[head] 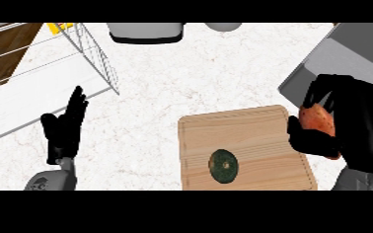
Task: Pick the sweet potato from the cutting board and place it in the cardboard box
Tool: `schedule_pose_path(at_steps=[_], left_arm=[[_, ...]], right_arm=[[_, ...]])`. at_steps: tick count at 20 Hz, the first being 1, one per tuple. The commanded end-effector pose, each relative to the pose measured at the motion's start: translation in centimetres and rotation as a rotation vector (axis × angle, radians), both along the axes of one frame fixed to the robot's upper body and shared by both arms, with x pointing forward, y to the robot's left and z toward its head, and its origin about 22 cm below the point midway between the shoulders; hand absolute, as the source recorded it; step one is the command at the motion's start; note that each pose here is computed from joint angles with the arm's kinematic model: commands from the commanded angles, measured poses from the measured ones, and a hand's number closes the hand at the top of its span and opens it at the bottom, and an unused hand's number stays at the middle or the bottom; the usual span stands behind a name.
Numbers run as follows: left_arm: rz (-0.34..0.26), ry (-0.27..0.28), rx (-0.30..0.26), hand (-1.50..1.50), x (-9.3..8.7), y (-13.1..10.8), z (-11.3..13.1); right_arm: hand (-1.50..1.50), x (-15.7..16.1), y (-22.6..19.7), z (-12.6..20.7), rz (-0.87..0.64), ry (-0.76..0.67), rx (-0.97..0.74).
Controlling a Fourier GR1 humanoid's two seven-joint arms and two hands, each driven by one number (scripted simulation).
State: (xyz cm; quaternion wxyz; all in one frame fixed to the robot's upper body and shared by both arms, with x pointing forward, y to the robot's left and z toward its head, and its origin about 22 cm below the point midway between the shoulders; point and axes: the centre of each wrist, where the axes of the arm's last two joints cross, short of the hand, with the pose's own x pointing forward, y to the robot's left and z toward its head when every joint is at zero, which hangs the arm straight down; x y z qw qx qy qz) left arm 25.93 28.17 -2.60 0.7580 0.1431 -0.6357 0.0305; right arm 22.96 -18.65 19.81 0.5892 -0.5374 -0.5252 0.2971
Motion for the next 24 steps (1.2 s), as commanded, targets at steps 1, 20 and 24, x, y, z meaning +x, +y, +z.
schedule_pose_path(at_steps=[1, 20, 24], left_arm=[[-0.004, 0.012, -0.01, 0.0, -0.1, -0.5, 0.4], [-0.017, -0.002, -0.016, 0.0, 0.4, 0.4, -0.7], [-0.023, -0.009, 0.012, 0.0, 0.2, -0.3, 0.9]], right_arm=[[1.5, -0.5, -1.5, 2.4, -0.077, -0.03, -0.044], [1.5, 10.6, -18.3, -0.5, -0.145, -0.132, 0.057], [1.5, 11.5, -22.0, -5.2, -0.153, -0.132, 0.069]])
